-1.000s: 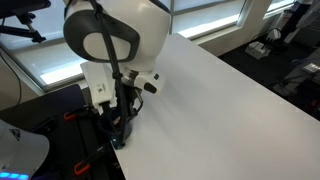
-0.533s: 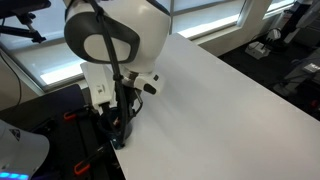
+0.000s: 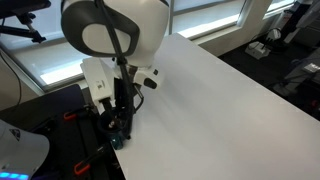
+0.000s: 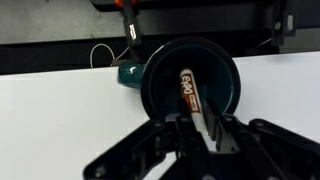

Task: Remove the marker from the cup and put it on the table

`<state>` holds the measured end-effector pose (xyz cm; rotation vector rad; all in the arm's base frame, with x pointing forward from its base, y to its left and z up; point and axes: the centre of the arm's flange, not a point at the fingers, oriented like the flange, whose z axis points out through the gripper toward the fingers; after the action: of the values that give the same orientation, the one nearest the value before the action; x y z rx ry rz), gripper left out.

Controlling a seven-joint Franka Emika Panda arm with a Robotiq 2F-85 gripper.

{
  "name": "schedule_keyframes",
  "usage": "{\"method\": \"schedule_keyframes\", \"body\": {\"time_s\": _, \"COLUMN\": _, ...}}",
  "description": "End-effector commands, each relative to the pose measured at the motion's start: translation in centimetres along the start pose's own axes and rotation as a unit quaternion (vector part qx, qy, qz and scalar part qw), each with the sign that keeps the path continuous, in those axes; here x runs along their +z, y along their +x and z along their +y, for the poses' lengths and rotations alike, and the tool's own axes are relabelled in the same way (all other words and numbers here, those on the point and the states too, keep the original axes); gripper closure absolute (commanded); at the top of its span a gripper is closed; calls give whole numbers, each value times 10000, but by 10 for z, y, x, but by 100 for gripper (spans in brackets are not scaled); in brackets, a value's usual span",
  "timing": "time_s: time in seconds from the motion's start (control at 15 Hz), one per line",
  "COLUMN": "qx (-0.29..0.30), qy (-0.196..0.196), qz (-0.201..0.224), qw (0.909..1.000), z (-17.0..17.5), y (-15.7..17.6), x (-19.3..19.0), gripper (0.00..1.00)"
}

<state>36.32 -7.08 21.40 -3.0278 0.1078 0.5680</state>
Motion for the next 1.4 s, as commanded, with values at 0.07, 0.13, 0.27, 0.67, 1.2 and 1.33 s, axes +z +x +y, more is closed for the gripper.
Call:
{"method": "schedule_keyframes", "body": {"time_s": 0.07, "qx": -408, "qy": -90, "qz": -82, "qw": 9991, "z": -13, "y": -32, "x": -64, "gripper": 95}}
{"method": "schedule_keyframes", "body": {"time_s": 0.13, "qx": -431, "qy": -120, "qz": -38, "qw": 9990, "z": -14, "y": -35, "x": -77, "gripper": 95}}
{"method": "schedule_keyframes", "body": {"time_s": 0.27, "qx": -409, "qy": -185, "qz": 199, "qw": 9988, "z": -15, "y": -39, "x": -101, "gripper": 95}}
{"method": "schedule_keyframes", "body": {"time_s": 0.67, "qx": -141, "qy": -476, "qz": 1428, "qw": 9885, "z": -5, "y": -23, "x": -151, "gripper": 95}}
{"method": "schedule_keyframes", "body": {"time_s": 1.2, "qx": 191, "qy": -1492, "qz": 2156, "qw": 9648, "z": 27, "y": 14, "x": -145, "gripper": 95}}
{"method": "schedule_keyframes", "body": {"time_s": 1.33, "qx": 302, "qy": -1737, "qz": 2106, "qw": 9615, "z": 39, "y": 27, "x": -131, "gripper": 95}}
